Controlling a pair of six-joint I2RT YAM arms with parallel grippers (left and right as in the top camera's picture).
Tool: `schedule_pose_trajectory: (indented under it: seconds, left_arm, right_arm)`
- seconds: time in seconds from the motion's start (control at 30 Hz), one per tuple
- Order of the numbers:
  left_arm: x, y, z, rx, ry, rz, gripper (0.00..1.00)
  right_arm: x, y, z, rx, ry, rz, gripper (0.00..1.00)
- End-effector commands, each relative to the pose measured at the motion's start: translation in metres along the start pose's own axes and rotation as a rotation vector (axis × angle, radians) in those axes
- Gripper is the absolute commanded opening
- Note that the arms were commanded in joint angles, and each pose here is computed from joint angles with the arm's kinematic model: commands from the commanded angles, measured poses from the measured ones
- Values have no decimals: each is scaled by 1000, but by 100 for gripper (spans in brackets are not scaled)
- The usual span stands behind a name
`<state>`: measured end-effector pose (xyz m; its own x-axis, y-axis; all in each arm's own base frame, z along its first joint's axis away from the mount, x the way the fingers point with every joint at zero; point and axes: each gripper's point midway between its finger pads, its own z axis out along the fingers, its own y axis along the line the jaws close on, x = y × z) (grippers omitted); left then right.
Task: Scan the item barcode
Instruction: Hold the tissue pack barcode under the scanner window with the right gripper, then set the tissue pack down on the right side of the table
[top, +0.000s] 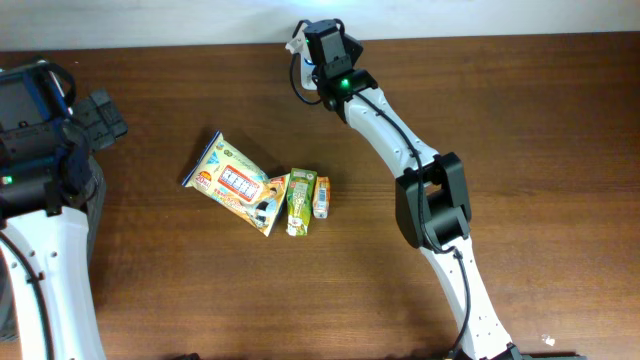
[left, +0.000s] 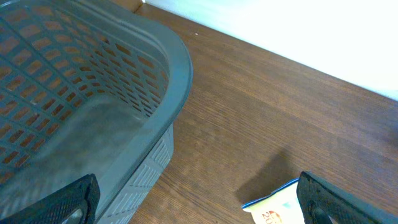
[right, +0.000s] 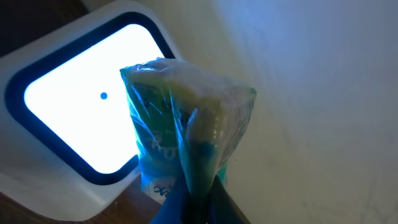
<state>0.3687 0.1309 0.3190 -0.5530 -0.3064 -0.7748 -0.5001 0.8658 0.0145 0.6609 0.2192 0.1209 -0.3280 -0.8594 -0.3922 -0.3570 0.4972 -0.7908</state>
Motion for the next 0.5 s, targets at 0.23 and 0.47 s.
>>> schedule_pose_trajectory:
  seconds: [0.23, 0.47]
  left_arm:
    - [-6, 3, -7, -6, -23, -2, 99]
    - [-6, 3, -7, -6, -23, -2, 99]
  right_arm:
    - [-60, -42, -60, -39, -175, 212, 4]
    - [32, -88, -190, -504, 144, 834, 4]
